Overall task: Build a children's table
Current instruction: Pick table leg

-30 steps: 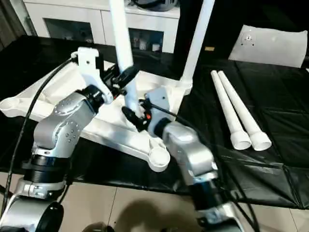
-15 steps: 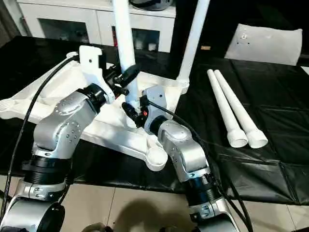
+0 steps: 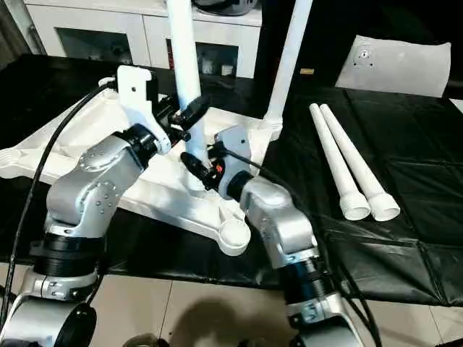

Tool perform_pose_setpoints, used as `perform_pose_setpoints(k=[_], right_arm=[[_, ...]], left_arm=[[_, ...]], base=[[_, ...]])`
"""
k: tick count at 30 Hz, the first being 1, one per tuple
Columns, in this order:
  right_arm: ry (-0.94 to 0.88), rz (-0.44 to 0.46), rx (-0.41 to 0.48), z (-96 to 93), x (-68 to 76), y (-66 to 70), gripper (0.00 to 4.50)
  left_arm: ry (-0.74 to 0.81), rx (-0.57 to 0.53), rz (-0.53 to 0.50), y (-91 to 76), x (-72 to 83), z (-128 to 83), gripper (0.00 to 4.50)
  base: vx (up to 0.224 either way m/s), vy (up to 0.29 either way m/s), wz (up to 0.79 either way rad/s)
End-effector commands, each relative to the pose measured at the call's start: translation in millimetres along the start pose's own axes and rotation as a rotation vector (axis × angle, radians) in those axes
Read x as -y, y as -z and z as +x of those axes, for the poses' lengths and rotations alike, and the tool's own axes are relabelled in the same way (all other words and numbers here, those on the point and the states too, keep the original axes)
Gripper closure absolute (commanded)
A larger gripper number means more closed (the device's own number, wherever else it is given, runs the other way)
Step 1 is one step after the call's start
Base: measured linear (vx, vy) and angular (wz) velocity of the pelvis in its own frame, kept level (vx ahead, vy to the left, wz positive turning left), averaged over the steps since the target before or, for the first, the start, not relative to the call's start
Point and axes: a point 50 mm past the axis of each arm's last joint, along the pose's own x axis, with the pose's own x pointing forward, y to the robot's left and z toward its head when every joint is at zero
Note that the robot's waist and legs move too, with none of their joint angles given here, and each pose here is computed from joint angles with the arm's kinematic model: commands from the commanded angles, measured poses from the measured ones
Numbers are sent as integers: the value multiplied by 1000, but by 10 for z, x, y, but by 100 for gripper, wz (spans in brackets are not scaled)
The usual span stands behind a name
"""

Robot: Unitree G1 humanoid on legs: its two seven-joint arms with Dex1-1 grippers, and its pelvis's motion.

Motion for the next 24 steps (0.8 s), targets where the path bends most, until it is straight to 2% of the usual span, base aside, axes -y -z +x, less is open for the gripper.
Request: perform_pose_setpoints(k=[1,3,4,6,8,11,20,21,24], right_arm=[[-26,-1,47,-41,0,-70,259],[-68,19,63,-99,15,-81,259],[-71,21,64,-102,15,-83,259],[-137,58,97,-171,12,-119,259],[-159,72,110,-194,13,-134,259],[-226,114,139,-278,36,-164,259],[-312,123,115,-382,56,-146,260],[-318,124,111,-391,57,-143,260],[-326,121,100,-411,64,-136,260]], left_arm=[[12,-5,-6,-1,-11,-14,153],[44,4,-63,-22,-20,-28,154],[46,4,-68,-24,-19,-29,141],[137,18,-150,-44,6,-61,114],[163,18,-158,-47,9,-74,110],[261,63,-261,-110,33,-116,110],[347,104,-319,-206,-12,-174,110],[356,103,-315,-211,-20,-181,140],[359,97,-296,-211,-49,-193,147]], base=[[0,0,0],[0,0,0],[0,0,0],[0,0,0],[0,0,0],[0,0,0],[0,0,0],[0,0,0],[0,0,0]])
